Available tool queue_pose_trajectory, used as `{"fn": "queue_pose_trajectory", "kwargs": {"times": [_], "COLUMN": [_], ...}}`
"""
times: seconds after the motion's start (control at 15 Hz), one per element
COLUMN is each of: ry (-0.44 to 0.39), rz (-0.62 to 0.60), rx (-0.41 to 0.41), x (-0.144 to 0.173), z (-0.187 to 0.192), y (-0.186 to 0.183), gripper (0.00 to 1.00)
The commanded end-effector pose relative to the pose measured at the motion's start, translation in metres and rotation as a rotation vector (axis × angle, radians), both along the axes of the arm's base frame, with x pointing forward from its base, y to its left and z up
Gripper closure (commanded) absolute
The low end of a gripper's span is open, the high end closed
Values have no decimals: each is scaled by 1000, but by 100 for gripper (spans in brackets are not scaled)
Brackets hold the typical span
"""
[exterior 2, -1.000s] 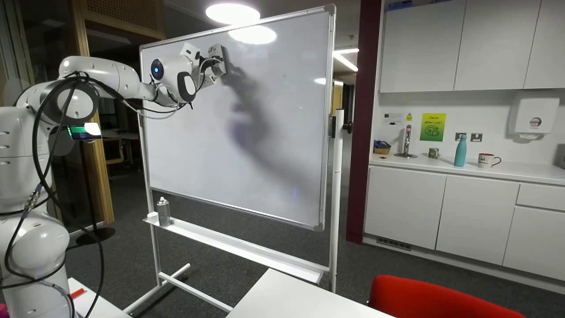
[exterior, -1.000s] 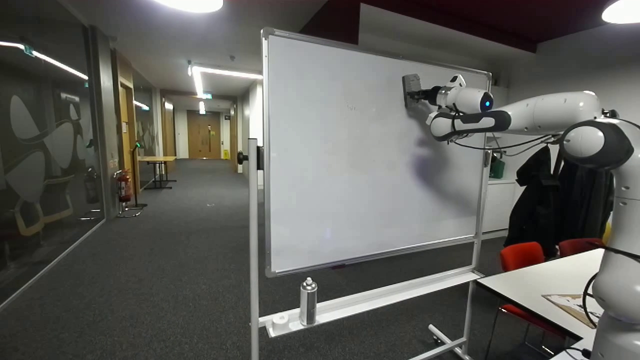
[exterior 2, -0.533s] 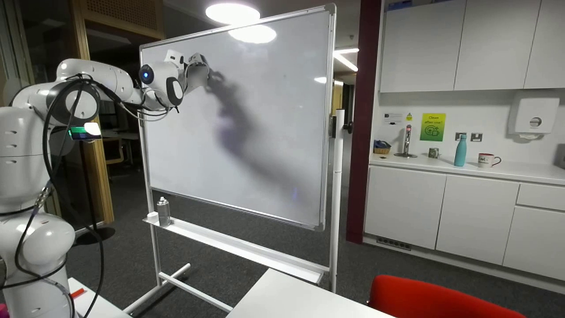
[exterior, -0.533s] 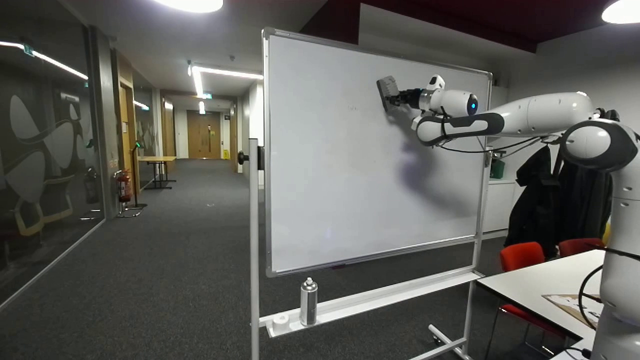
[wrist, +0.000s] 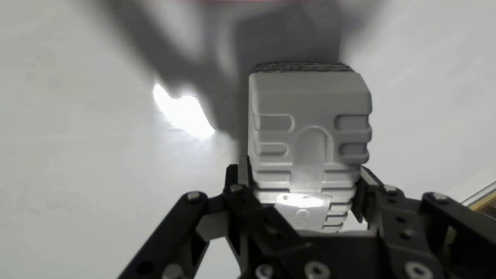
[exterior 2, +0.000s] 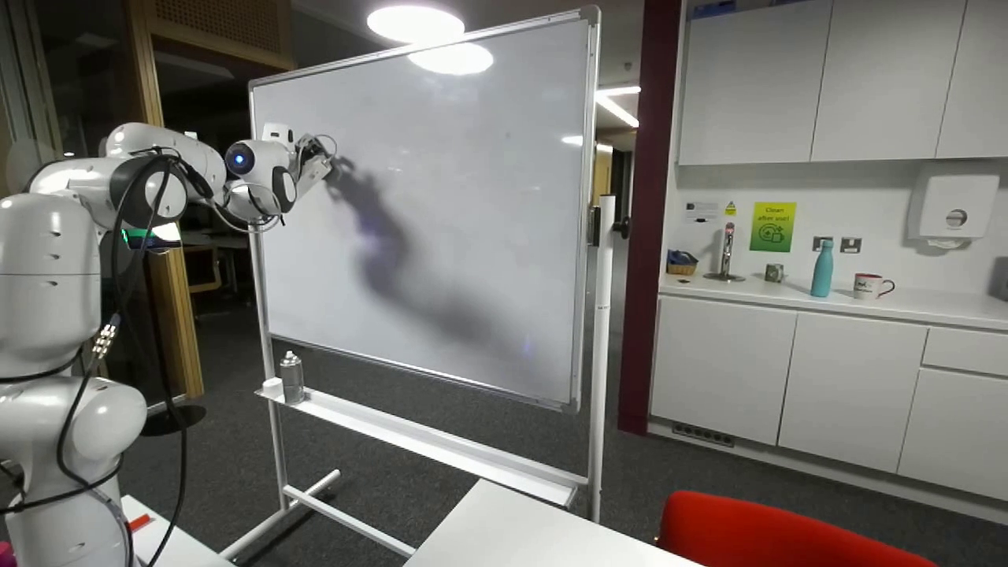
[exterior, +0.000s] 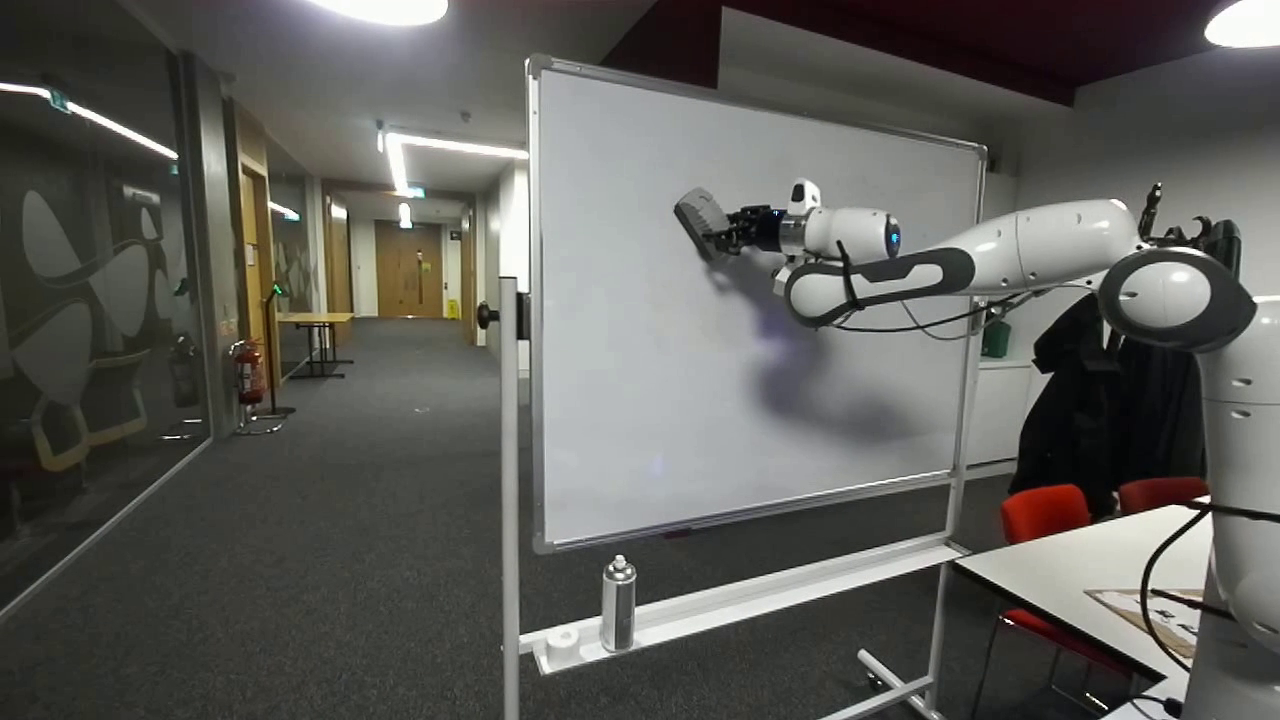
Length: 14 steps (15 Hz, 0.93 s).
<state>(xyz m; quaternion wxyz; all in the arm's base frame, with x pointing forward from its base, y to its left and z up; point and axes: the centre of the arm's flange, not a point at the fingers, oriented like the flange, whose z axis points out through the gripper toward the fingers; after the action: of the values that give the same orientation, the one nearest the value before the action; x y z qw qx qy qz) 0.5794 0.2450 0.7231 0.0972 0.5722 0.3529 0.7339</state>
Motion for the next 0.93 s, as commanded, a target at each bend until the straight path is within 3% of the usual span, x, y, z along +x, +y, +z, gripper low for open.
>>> {"fn": "queue_pose_trajectory", "kwargs": {"times": [0.0,0.4,0.87], "ry": [0,66,157], "rz": [10,11,-21], "rx": [-68,-104,-78], "x": [-7,-16,-62], "z": [-37,-67,-89], "y": [43,63,66], "gripper": [65,65,65]}}
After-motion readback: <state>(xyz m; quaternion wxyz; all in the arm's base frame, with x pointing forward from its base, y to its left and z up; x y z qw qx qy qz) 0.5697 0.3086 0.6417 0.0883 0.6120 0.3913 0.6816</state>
